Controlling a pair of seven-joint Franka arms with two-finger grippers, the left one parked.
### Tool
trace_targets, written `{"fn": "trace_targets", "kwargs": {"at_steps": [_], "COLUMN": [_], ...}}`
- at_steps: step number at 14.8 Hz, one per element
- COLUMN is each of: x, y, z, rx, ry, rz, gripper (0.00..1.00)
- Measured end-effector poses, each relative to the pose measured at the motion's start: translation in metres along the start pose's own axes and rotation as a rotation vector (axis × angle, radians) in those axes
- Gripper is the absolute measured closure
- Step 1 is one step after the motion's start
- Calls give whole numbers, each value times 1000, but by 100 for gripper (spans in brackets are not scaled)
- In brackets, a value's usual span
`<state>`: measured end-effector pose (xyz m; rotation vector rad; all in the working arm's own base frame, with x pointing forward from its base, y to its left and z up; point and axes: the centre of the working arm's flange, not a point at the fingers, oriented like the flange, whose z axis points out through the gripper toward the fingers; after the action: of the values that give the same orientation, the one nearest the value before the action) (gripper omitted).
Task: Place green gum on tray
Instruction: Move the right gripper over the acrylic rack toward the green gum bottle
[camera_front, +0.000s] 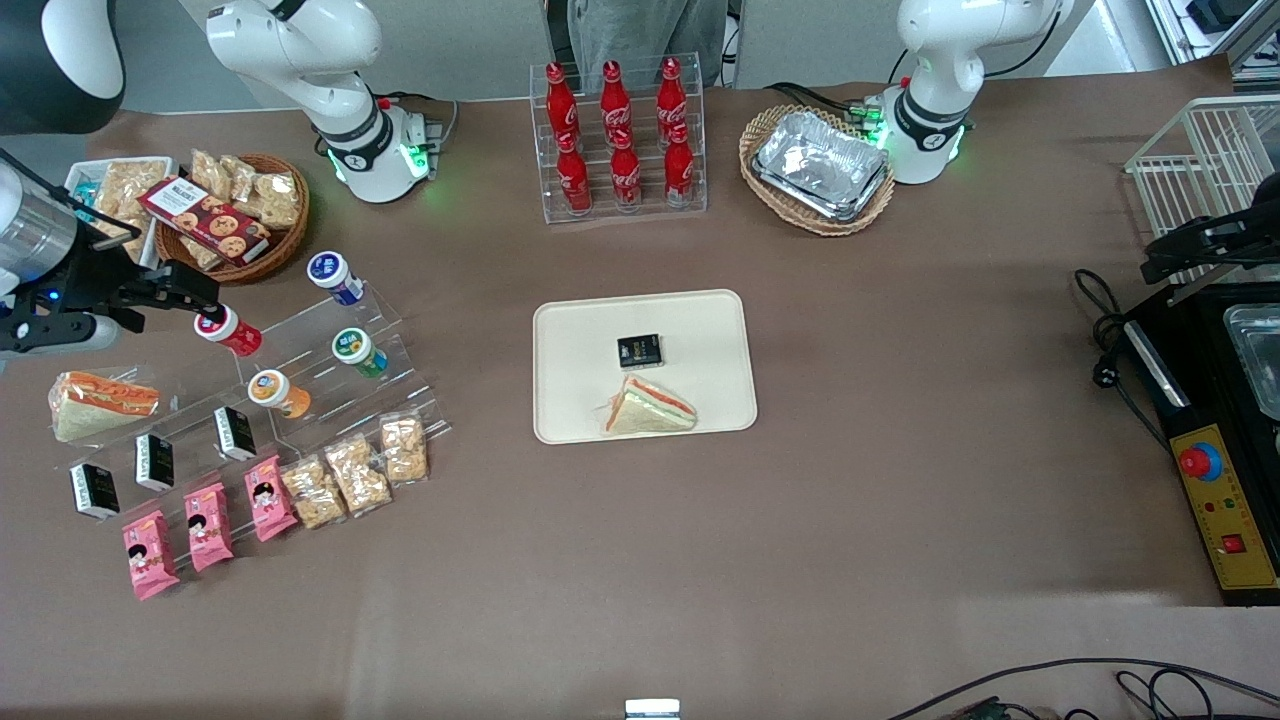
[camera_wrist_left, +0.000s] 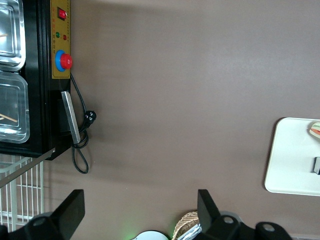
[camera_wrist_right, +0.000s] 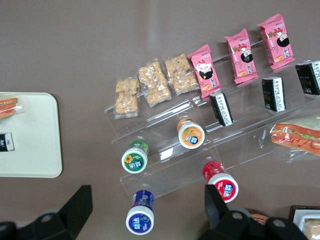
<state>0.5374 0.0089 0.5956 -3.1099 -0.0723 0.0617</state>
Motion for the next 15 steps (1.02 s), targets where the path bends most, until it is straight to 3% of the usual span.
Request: {"fn": "trace_targets", "kwargs": {"at_steps": [10, 15], "x": [2, -61], "y": [-19, -66], "z": [17, 62], "rx": [0, -5], "ry": [-31, 28], "rz": [4, -36], "gripper": [0, 0]}}
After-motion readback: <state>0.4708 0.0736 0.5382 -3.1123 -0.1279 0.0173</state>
